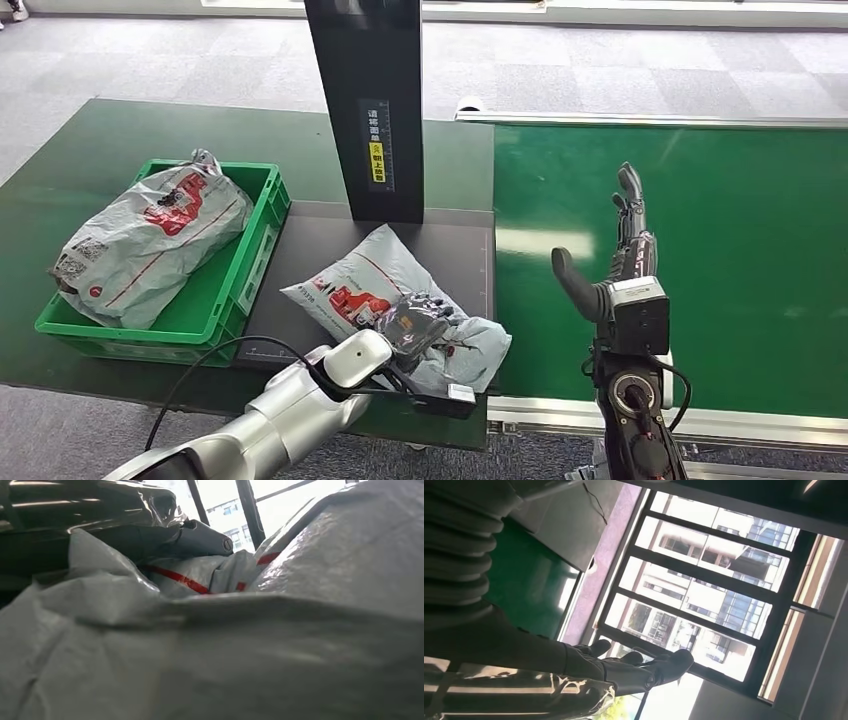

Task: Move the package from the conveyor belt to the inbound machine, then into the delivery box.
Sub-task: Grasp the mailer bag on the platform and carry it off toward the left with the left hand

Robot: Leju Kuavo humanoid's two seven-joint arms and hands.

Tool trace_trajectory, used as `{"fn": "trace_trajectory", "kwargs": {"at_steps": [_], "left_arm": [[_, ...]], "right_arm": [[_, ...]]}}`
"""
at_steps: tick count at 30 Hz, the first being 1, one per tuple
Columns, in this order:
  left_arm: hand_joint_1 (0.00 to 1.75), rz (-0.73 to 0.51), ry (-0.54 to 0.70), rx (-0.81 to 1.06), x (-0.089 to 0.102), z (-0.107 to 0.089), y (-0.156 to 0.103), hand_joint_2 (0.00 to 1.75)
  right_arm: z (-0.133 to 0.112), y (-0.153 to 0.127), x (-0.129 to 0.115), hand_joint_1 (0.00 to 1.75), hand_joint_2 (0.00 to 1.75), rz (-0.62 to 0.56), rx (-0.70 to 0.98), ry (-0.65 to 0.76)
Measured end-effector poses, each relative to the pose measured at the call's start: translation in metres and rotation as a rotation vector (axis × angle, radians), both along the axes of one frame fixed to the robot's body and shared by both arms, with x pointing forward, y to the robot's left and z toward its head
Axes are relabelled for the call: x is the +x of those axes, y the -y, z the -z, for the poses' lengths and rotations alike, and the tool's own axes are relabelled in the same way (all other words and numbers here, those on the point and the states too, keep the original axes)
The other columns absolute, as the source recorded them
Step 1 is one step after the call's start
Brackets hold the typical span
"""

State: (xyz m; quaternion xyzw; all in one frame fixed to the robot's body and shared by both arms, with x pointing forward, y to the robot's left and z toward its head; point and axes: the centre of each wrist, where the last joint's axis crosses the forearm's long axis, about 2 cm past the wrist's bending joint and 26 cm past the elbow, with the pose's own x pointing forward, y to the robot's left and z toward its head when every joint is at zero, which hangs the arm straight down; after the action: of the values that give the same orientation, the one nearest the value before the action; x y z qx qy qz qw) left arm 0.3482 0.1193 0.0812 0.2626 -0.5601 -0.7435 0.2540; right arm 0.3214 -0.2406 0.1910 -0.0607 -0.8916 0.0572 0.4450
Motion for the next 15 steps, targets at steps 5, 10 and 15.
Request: {"fn": "trace_trajectory", "kwargs": {"at_steps": [5, 10, 15], "left_arm": [[1.75, 0.003, 0.138, -0.177, 0.003, -0.005, -0.006, 1.75], [1.75, 0.009, 0.362, -0.466, 0.019, -0.054, -0.010, 1.75], [1.75, 0.121, 0.762, -0.736, 0.012, -0.142, -0.029, 1.75]], "right_arm": [[-0.001, 0.000, 0.000, 0.00, 1.75, 0.008, -0.004, 0.003], [0.005, 0.006, -0.006, 0.00, 1.75, 0.060, -0.003, -0.008], [0.015, 0.015, -0.018, 0.00, 1.75, 0.124, 0.003, -0.018]]}}
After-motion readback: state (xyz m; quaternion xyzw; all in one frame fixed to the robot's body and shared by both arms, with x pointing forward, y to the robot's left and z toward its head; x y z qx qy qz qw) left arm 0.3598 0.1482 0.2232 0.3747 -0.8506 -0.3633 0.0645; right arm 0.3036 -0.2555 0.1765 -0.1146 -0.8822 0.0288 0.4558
